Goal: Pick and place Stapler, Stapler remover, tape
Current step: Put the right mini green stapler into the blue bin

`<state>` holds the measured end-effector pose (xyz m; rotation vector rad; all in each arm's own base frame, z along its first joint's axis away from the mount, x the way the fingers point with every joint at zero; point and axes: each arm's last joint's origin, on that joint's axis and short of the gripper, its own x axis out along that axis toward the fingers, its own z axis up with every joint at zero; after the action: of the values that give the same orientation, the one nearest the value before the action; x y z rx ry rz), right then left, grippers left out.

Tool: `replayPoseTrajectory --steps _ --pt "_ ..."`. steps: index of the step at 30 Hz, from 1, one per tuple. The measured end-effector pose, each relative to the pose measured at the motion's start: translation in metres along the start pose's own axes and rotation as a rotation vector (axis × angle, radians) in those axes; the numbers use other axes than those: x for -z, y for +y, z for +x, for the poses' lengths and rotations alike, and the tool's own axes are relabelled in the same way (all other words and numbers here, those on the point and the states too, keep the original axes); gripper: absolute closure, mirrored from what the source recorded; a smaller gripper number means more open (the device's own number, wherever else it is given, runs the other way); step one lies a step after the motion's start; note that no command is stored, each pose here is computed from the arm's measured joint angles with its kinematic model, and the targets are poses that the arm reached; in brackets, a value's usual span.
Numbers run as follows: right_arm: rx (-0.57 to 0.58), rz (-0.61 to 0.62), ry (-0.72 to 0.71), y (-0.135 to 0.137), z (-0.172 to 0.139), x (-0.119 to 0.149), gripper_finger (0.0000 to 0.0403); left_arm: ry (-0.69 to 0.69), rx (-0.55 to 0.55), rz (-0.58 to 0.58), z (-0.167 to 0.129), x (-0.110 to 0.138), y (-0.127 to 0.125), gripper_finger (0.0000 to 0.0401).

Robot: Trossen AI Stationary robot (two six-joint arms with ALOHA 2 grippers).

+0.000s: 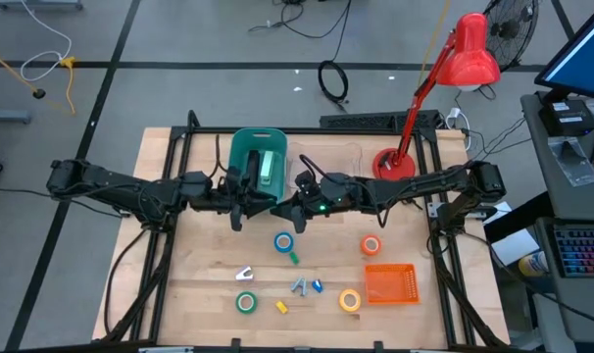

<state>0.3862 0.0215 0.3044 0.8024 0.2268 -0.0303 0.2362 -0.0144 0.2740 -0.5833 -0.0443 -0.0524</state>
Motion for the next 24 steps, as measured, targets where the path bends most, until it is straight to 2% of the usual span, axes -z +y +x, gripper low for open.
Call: replayPoseTrajectory --steps 8,19,24 --pt "0.001 0.000 -0.003 -0.0005 0.0000 -0.0007 0.0344 0.004 0.007 0.022 0.0000 0.0001 -0.0002 0.0314" --pt "0.005 0.000 -0.013 -0.0009 0.0000 -0.0016 0.0344 0.009 0.004 0.023 0.0001 0.0007 -0.0001 0.0233" --pt "0.008 0.001 -0.016 -0.0011 0.0000 -0.0019 0.0344 -0.001 -0.009 0.021 0.0000 0.0004 0.0002 0.0224"
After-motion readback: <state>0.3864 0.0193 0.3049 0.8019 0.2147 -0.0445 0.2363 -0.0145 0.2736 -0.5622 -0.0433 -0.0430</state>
